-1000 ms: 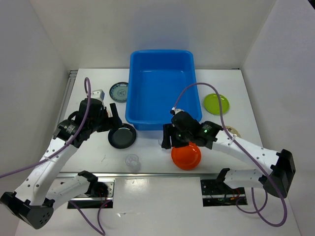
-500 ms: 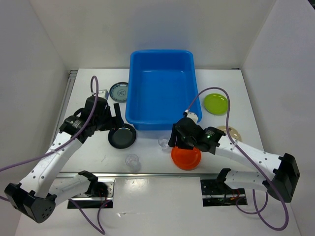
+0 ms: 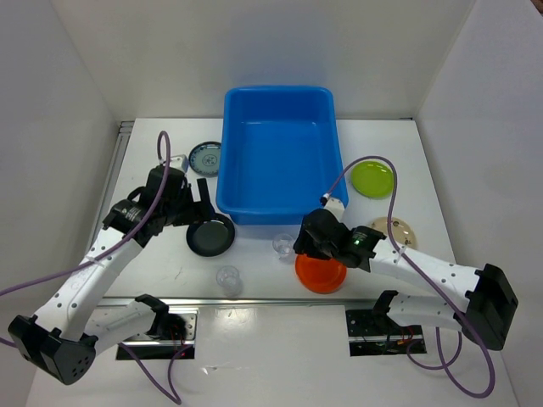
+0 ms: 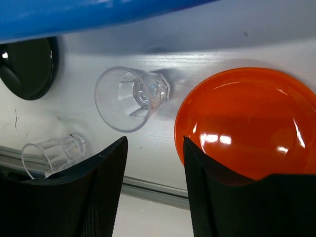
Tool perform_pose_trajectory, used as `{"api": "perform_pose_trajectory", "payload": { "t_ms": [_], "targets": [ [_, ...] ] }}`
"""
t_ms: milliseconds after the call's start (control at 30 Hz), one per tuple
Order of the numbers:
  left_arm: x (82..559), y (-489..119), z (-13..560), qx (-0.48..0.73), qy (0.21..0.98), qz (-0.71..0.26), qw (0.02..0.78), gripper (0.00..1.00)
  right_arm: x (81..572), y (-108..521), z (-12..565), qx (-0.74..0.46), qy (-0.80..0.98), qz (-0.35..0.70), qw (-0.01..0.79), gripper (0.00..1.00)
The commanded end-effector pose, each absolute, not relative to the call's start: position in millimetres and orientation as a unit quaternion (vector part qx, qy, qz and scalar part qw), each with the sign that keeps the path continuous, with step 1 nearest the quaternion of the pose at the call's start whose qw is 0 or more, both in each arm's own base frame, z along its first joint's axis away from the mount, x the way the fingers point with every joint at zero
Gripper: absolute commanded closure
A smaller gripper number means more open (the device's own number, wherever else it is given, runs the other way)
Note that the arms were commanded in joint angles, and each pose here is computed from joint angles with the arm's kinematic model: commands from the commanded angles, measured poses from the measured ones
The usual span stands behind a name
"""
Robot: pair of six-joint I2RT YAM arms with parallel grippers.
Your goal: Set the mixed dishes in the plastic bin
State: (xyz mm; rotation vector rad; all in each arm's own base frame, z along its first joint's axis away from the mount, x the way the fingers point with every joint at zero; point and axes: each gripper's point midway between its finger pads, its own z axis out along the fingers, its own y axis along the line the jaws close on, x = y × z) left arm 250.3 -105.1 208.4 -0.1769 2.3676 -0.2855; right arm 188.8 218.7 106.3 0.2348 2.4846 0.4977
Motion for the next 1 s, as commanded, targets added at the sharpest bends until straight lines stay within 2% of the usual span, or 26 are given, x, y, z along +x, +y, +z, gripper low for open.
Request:
{"api": "perform_pose_trajectory", "payload": {
  "t_ms": [0,133,333,467,633,867,967],
  "targets": [
    [252,-109,209,-0.068,0.918,-0.125,0.371,0.0,212,229,132,0.115,0.909,0.207,0.342,0.46],
    [254,-106,209,-0.068,0.917,-0.115,0.375,0.0,216,233,122,0.128,0.91,0.194,0.342,0.55],
    [255,-102,209,-0.072,0.916,-0.106,0.379,0.0,204,259,102,0.111,0.912,0.187,0.348,0.56],
    [256,-100,209,-0.07,0.916,-0.1,0.381,0.0,199,277,92,0.111,0.91,0.171,0.36,0.62],
    [257,-100,206,-0.065,0.918,-0.096,0.378,0.0,203,274,94,0.118,0.905,0.148,0.382,0.62],
    [255,-100,202,-0.065,0.92,-0.094,0.374,0.0,196,257,120,0.145,0.895,0.17,0.386,0.62],
    [255,-101,202,-0.063,0.921,-0.098,0.373,0.0,195,251,132,0.156,0.887,0.186,0.393,0.58]
  ]
}}
